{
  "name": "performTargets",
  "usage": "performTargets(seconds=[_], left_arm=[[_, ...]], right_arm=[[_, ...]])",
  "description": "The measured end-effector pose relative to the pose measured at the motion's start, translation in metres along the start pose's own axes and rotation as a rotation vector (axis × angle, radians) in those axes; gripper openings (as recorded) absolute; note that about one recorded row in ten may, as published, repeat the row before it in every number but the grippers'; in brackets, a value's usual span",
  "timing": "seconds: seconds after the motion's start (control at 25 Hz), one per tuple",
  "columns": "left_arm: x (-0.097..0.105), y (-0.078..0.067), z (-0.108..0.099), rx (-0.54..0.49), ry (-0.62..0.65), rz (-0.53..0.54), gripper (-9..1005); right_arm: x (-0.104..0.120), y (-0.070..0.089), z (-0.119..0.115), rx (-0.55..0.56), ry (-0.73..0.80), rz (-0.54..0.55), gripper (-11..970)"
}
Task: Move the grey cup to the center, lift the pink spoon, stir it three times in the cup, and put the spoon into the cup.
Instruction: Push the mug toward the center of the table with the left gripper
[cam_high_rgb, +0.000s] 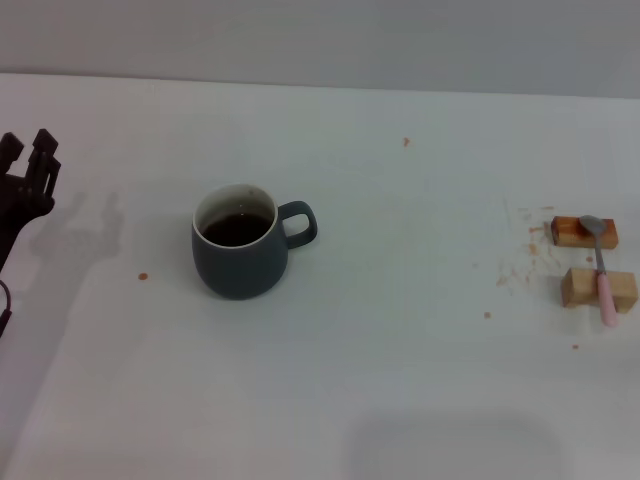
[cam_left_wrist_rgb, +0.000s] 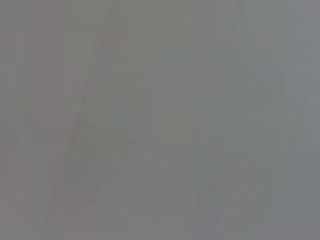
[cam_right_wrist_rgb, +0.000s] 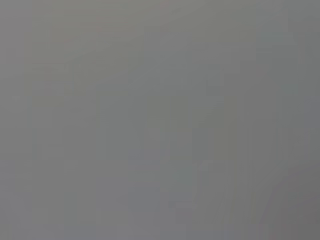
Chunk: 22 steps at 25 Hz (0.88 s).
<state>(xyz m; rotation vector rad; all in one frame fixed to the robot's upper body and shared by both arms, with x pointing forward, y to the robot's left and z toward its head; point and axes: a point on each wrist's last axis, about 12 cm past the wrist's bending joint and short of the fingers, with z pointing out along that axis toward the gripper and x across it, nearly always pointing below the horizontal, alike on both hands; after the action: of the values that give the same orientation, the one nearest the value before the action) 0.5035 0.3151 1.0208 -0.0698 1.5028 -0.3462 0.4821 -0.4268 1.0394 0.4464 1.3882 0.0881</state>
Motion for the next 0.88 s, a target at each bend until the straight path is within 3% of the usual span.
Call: performTargets(seconds=[0.04, 0.28, 0.52, 0.68, 0.88], left_arm=[[0.0, -0.001, 0.002, 0.005, 0.002, 0.011, 543], [0.002, -0.001, 0.007, 0.0, 0.035, 0.021, 292], [0.007, -0.001, 0.011, -0.001, 0.089, 0.029, 91], [0.01, -0.006, 0.017, 0.028, 0.117, 0.067, -3], [0.012, -0.013, 0.026, 0.065, 0.15, 0.115, -3]], right_arm=[[-0.001, -0.004, -0.003, 0.014, -0.003, 0.001, 670], [-0.008, -0.021, -0.015, 0.062, -0.023, 0.021, 670], [-0.021, -0.038, -0.028, 0.083, -0.048, 0.106, 670], [-0.026, -0.043, -0.033, 0.061, -0.045, 0.184, 670], [-0.033, -0.045, -0.038, 0.012, -0.059, 0.288, 670]])
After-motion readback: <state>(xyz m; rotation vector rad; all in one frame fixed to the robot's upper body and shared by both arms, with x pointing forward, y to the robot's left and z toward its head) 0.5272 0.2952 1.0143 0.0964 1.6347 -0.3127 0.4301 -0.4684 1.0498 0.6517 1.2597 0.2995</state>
